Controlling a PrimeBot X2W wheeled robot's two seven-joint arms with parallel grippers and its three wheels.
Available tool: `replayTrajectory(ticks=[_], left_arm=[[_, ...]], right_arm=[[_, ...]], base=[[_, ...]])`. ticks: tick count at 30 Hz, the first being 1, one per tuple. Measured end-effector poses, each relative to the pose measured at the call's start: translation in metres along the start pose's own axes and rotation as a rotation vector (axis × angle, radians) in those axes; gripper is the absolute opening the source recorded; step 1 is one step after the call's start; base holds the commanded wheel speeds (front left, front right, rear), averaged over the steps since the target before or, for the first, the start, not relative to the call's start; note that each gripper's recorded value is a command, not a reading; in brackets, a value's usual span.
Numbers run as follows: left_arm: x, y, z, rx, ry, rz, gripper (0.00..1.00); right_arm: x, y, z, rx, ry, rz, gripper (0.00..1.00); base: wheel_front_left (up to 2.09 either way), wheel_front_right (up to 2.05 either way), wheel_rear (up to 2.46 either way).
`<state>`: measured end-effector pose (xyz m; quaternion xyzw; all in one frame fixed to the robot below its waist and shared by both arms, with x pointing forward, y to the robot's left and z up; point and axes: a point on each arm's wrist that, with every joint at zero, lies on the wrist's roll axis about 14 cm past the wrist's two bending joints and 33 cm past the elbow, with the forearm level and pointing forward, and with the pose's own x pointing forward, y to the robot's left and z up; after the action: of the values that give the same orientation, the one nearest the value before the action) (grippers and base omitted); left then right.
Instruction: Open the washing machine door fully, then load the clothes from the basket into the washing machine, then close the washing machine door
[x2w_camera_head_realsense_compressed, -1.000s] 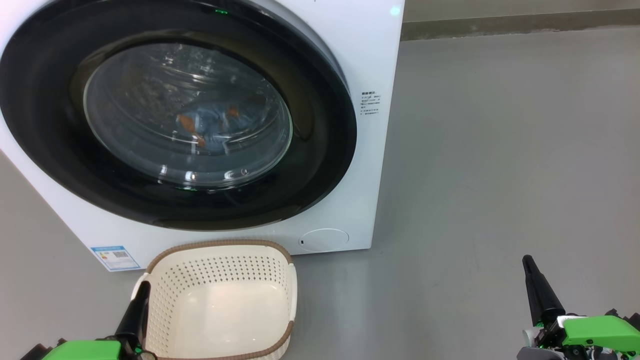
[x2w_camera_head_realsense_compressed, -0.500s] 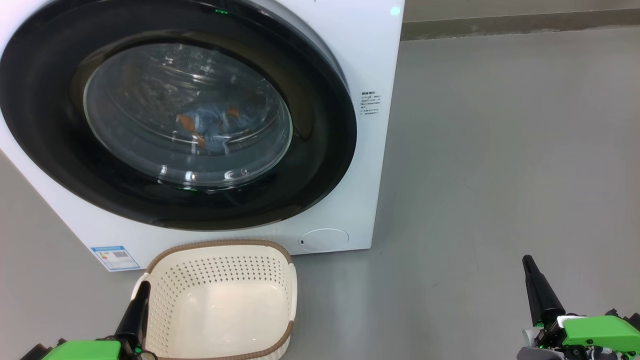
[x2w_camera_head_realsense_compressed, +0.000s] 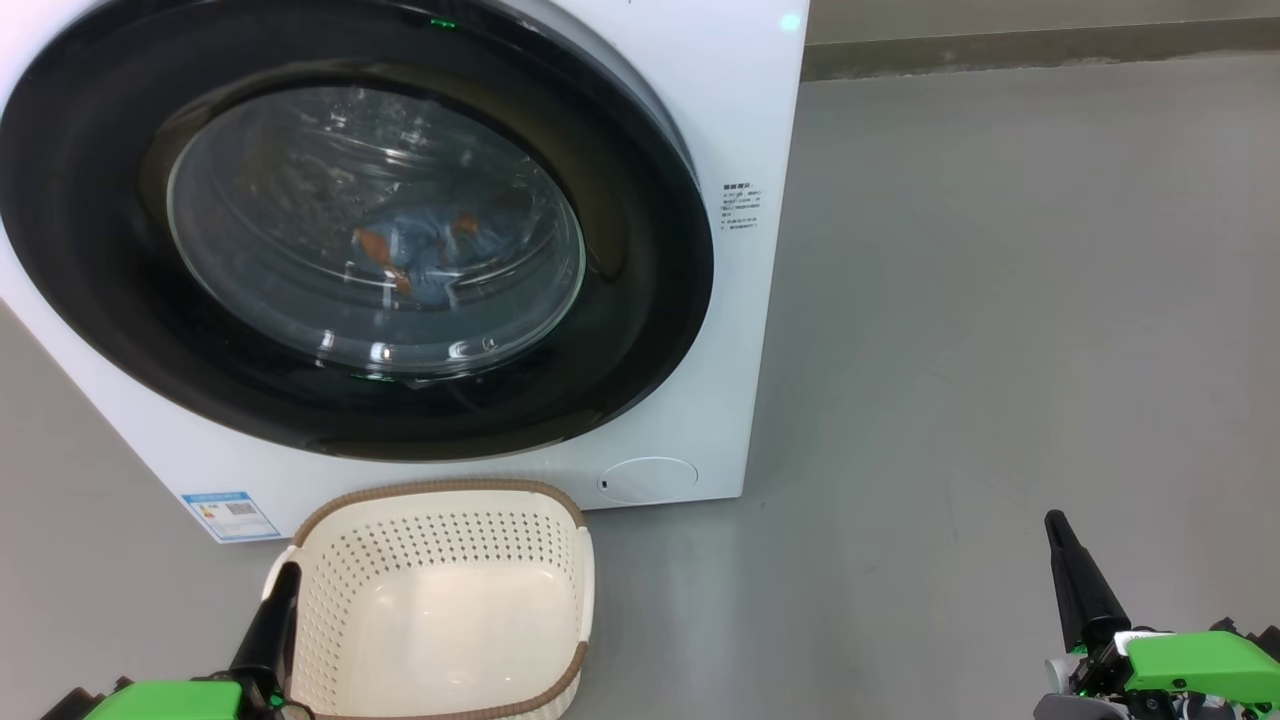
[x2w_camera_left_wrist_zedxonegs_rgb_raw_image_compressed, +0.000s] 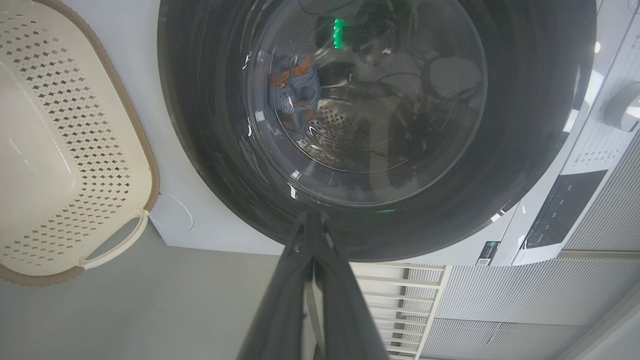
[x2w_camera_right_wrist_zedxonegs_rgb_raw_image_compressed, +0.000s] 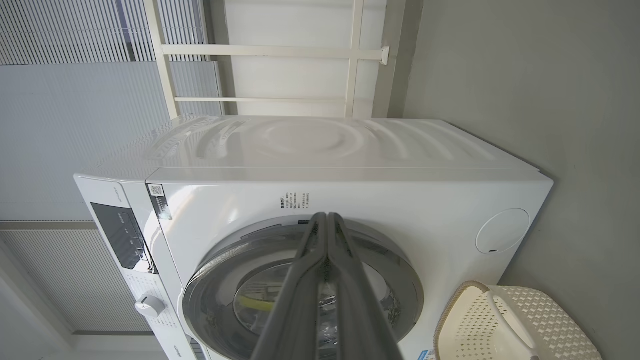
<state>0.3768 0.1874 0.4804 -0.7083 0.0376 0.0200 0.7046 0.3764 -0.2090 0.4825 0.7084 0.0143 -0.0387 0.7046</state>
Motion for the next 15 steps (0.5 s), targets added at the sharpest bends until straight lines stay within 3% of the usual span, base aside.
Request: replayTrajectory(ticks=[15], left_arm=[[0.0000,0.0000,0.0000,0.000,0.000,0.000,0.00]], right_arm=[[0.0000,0.0000,0.0000,0.000,0.000,0.000,0.00]], base=[[0.00,0.00,0.00]])
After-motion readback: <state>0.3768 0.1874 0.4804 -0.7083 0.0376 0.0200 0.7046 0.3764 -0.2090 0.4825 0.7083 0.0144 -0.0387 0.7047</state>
